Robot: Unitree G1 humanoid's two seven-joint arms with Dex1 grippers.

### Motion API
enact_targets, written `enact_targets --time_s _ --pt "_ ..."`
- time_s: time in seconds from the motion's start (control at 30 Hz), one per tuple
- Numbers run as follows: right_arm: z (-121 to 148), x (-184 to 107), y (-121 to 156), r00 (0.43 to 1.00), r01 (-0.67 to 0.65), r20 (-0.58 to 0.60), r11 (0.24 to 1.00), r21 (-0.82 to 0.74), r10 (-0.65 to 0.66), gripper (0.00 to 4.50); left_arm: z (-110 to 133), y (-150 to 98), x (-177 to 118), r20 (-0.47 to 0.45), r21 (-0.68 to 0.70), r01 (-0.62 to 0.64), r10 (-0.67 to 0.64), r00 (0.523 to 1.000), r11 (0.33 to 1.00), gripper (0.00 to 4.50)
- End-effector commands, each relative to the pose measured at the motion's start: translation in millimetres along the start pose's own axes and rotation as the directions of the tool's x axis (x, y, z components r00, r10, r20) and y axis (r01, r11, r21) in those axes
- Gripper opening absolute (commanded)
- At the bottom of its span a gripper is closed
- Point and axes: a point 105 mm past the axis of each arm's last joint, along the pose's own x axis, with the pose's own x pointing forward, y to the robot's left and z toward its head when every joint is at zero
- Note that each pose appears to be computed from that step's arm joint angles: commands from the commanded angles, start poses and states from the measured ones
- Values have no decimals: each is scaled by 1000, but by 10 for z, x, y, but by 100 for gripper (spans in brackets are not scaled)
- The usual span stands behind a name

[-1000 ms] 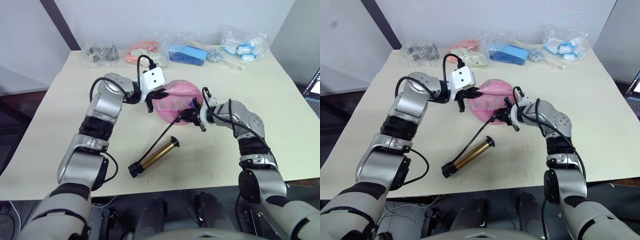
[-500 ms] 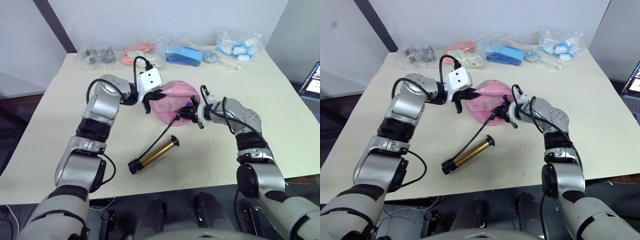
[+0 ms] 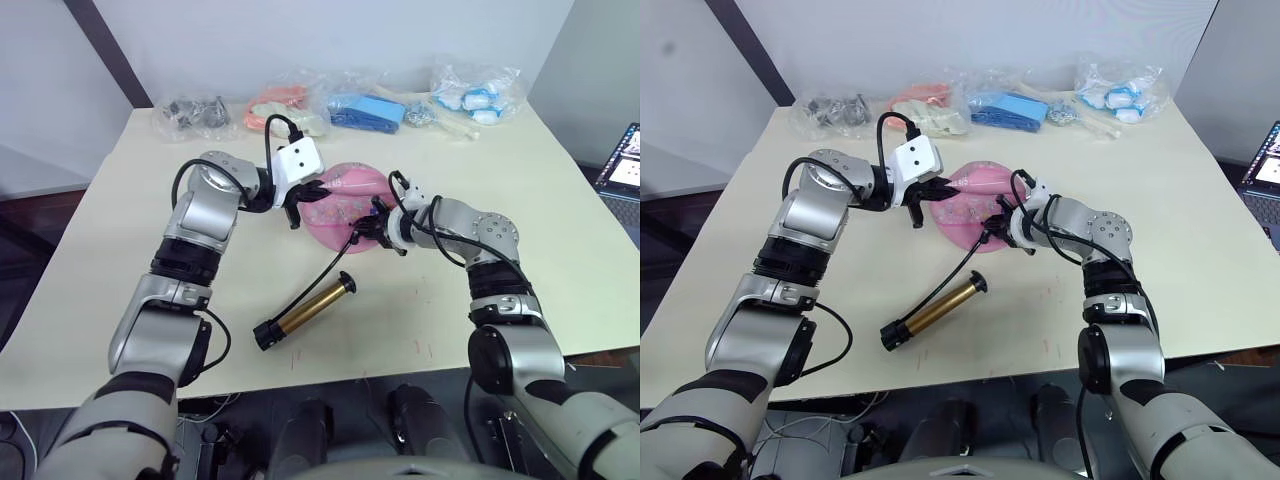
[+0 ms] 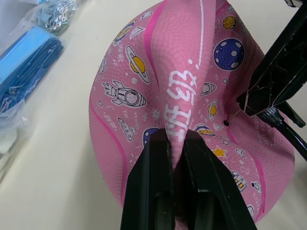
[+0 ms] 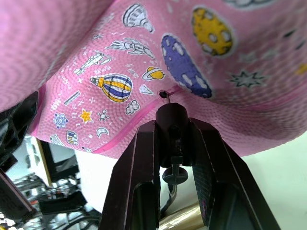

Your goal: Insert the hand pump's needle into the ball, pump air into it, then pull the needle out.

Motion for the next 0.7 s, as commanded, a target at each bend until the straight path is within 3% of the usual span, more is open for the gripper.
enact_targets --time_s 0.03,0.7 --pt "39 8 39 999 10 38 1000 -22 -9 40 9 -213 118 8 -6 119 -119 993 993 1" --pt "53 72 21 997 45 71 996 -82 -40 40 1 -276 124 1 -29 143 -143 990 989 1"
